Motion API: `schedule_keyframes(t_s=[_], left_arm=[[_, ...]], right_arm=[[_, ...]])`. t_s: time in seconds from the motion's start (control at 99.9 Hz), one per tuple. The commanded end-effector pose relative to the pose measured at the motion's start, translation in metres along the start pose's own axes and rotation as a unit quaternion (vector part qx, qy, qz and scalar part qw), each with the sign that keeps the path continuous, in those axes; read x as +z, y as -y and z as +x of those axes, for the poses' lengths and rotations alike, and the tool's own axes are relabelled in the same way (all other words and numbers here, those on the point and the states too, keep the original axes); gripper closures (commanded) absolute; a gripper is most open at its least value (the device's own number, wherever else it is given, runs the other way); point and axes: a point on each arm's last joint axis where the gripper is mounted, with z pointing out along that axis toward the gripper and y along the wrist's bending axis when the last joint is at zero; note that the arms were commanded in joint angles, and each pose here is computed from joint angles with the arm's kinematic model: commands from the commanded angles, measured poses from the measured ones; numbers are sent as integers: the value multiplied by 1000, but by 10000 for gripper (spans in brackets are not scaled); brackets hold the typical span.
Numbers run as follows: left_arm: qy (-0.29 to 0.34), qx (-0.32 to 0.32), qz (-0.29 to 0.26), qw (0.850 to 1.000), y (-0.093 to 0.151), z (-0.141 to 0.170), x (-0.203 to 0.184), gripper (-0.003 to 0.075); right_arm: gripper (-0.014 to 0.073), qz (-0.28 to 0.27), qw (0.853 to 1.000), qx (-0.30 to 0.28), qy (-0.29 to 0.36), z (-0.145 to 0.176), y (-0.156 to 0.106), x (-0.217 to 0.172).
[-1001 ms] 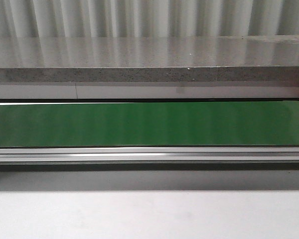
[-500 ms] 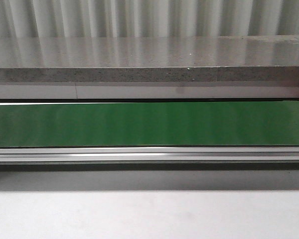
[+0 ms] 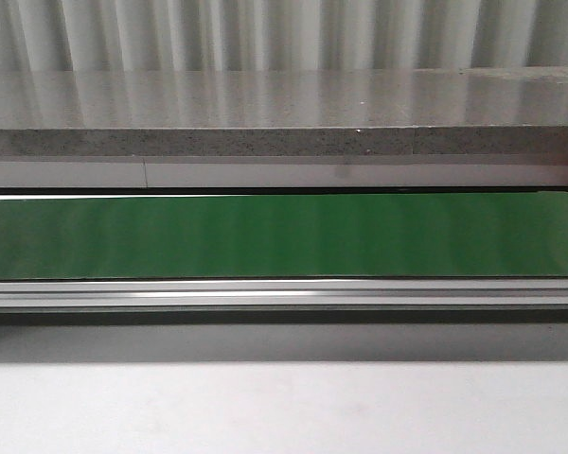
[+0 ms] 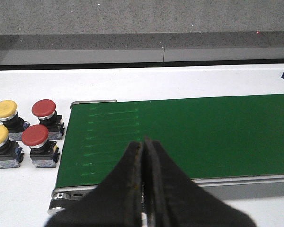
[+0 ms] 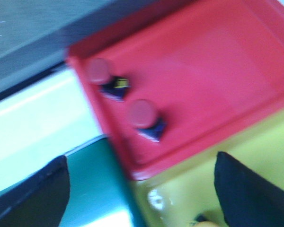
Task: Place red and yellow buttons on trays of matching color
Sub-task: 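Return the right gripper to above the belt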
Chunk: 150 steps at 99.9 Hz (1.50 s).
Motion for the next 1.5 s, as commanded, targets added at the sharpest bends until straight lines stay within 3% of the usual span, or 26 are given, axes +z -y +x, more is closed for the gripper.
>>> schedule_keyframes(t_s=[0.0,0.16,0.3,0.44,0.74,0.861,1.031,1.131,1.491], left_arm=[[46,3,15,999,3,-14,-4,740],[46,3,15,999,3,-14,-4,740],[46,3,15,999,3,-14,-4,740],[46,3,15,999,3,-14,-4,740],[46,3,15,999,3,-14,-4,740],[46,3,15,999,3,-14,-4,740],[46,3,15,999,3,-14,-4,740],[46,3,15,999,3,-14,-4,740],[47,4,15,999,3,-14,-4,714]], right_arm=[[-21,-44,995,-56,64,-10,-32,-35],[-21,-111,981,-134,86,6,-71,-67],[-21,-157,965,-184,103,26,-89,-93],[-21,-173,960,-197,103,50,-86,-108],[-3,-173,962,-201,58,105,-65,-111],[144,-173,962,-202,62,112,-62,-114],[511,-175,961,-202,69,113,-62,-118],[667,-175,961,-202,69,113,-62,-118],[662,-175,961,-203,63,114,-62,-118]])
